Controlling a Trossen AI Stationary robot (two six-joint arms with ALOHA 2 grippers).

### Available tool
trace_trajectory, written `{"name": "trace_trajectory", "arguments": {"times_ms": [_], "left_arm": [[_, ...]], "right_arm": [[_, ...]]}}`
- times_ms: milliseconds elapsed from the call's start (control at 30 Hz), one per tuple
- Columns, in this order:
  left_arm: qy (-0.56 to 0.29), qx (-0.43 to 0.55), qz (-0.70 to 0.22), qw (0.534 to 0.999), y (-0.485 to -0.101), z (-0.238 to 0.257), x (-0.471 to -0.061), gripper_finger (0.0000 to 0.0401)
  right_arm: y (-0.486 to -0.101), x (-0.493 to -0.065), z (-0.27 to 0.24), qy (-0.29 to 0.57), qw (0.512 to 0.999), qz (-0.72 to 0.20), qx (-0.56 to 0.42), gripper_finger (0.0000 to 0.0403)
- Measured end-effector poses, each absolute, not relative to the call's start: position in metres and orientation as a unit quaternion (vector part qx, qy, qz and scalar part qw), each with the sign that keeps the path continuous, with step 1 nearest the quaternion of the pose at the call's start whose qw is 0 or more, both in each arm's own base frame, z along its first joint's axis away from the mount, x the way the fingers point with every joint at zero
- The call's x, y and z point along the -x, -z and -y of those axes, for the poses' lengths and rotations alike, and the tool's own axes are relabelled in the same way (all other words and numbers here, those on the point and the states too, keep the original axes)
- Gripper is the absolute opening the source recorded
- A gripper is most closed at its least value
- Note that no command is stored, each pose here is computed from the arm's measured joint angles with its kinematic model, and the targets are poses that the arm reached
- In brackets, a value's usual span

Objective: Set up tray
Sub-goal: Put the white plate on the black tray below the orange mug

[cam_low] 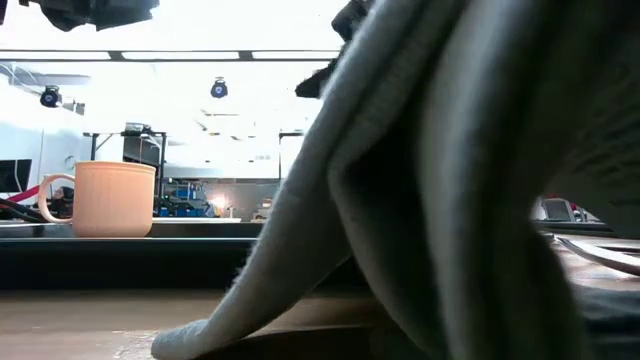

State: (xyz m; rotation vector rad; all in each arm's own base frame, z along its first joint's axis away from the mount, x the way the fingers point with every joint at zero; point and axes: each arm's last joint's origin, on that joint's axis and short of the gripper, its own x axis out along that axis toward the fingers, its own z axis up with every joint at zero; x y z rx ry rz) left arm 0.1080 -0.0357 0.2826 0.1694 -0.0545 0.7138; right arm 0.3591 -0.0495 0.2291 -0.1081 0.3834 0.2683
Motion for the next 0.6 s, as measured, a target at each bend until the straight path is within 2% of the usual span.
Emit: {"name": "trace_trajectory", "arguments": {"times_ms": [100, 200, 433, 600], "left_arm": [[-0.343, -0.092, 0.034, 0.934, -0.280, 0.032, -0.113, 0.0194], [-0.355, -0.097, 0.031, 0.929, -0.278, 0.027, -0.116, 0.0194], [-0.383, -0.114, 0.014, 0.917, -0.274, 0.020, -0.122, 0.0194], [-0.395, -0.119, 0.008, 0.911, -0.273, 0.015, -0.123, 0.0185]], "right_arm": [[-0.218, -0.345, 0.047, -0.126, 0.969, -0.214, 0.010, 0.0068], [-0.206, -0.330, 0.044, -0.129, 0.967, -0.219, 0.007, 0.0068], [-0.181, -0.297, 0.035, -0.171, 0.980, -0.102, -0.004, 0.0068], [-0.167, -0.281, 0.031, -0.171, 0.981, -0.089, -0.009, 0.0068]]}}
